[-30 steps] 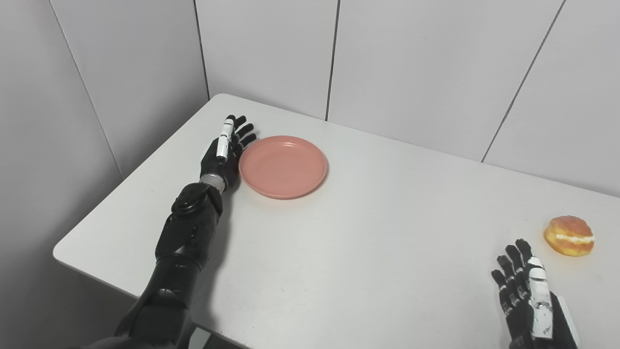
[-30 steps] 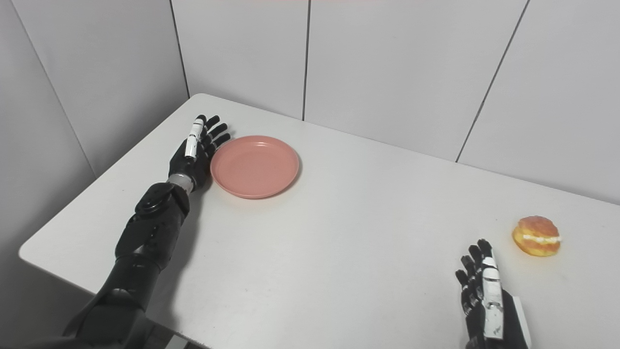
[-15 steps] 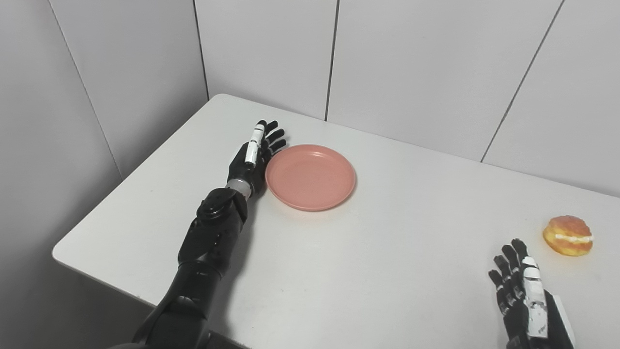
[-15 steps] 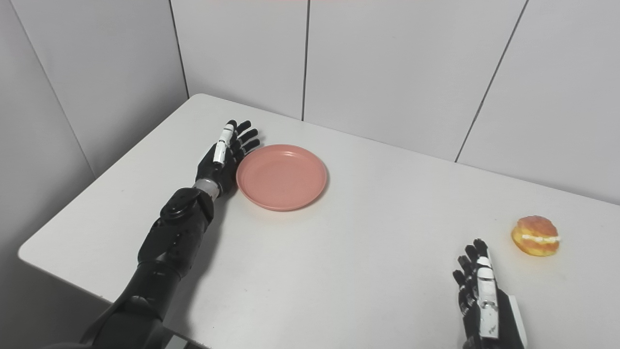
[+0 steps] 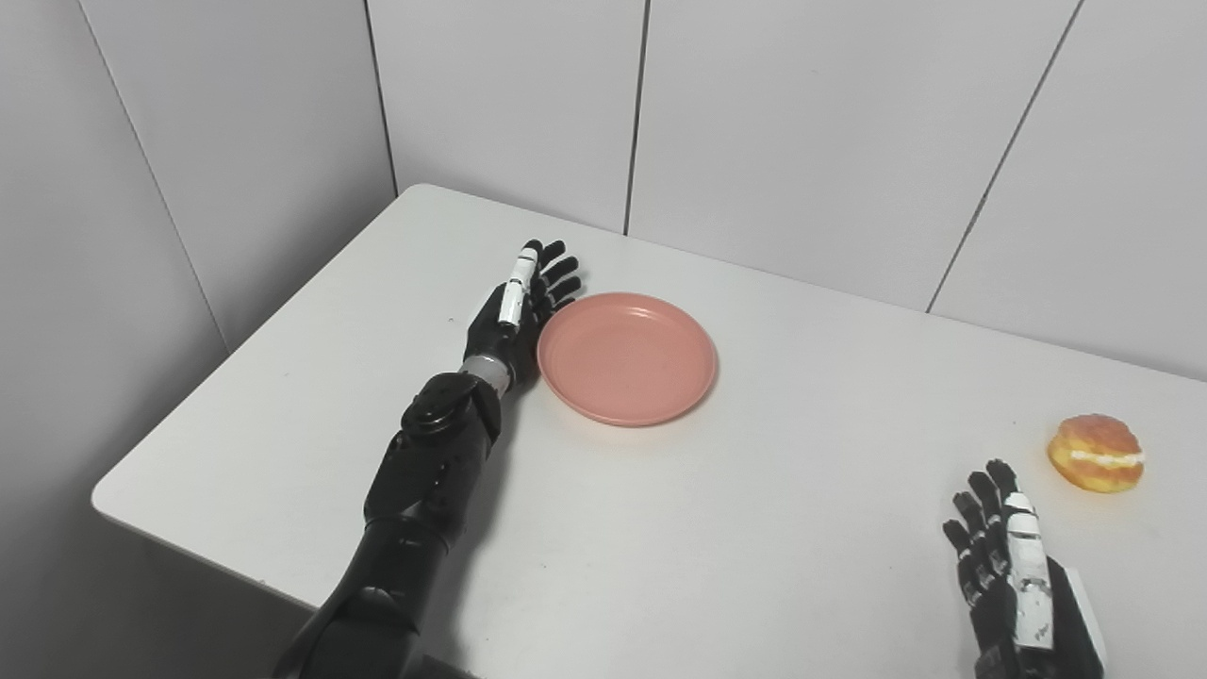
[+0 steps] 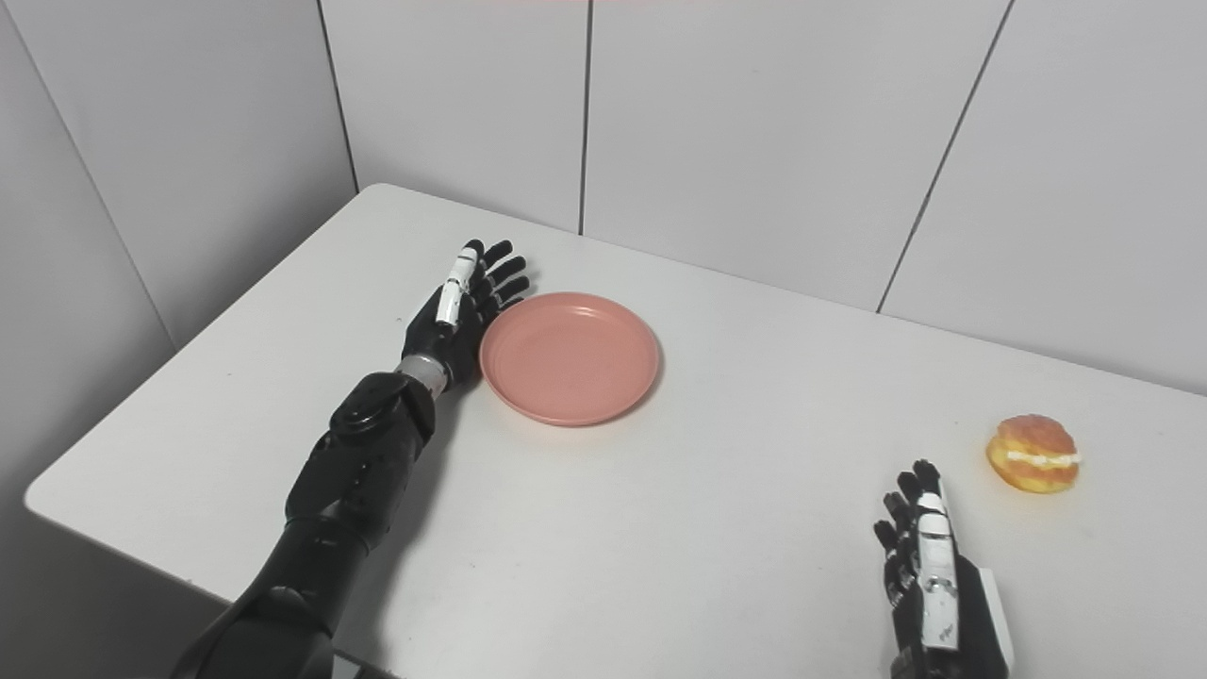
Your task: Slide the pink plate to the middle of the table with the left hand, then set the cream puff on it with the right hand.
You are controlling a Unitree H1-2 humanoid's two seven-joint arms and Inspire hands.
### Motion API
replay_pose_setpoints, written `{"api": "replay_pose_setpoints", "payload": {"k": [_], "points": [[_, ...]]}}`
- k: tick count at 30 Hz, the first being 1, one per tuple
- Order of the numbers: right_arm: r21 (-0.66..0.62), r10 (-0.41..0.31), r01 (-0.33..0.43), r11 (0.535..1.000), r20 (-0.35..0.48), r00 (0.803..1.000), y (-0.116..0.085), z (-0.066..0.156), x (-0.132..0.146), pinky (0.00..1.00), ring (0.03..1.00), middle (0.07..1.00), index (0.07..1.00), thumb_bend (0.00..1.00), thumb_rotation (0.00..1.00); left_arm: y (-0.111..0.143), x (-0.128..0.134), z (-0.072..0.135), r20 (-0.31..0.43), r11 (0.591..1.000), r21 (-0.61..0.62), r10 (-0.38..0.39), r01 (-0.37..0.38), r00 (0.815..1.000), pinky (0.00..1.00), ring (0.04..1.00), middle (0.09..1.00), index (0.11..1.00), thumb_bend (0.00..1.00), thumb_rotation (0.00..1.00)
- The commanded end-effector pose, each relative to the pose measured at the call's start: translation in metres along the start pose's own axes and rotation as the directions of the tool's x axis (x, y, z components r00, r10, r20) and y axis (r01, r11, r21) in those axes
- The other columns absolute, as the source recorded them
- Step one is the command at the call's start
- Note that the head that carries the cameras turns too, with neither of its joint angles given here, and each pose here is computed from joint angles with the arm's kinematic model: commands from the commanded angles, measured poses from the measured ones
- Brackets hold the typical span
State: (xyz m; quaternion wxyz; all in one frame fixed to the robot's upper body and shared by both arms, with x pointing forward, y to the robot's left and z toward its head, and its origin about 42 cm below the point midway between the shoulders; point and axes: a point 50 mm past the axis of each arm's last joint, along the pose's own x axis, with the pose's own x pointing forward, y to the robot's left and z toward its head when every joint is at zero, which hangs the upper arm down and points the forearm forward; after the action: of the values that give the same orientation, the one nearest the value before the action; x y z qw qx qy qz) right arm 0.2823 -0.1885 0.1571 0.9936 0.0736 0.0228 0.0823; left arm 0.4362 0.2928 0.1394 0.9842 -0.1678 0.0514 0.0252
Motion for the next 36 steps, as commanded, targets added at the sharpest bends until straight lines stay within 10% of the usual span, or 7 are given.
{"api": "replay_pose_setpoints", "payload": {"k": [1, 36], "points": [[-0.005, 0.013, -0.012, 1.0, 0.081, 0.997, 0.007, 0.017, 0.003, 1.0, 1.0, 1.0, 1.0, 0.16, 1.0, -0.01, -0.002, -0.007, -0.035, 0.999, -0.008, -0.033, 0.033, 0.999, 0.92, 0.905, 0.903, 0.882, 0.34, 1.0], [-0.011, -0.037, 0.038, 0.999, 0.101, 0.994, 0.024, 0.028, 0.006, 1.0, 1.0, 1.0, 1.0, 0.22, 1.0, -0.094, -0.052, -0.051, -0.125, 0.966, -0.086, -0.254, 0.245, 0.959, 0.9, 0.89, 0.897, 0.878, 0.36, 1.0]]}}
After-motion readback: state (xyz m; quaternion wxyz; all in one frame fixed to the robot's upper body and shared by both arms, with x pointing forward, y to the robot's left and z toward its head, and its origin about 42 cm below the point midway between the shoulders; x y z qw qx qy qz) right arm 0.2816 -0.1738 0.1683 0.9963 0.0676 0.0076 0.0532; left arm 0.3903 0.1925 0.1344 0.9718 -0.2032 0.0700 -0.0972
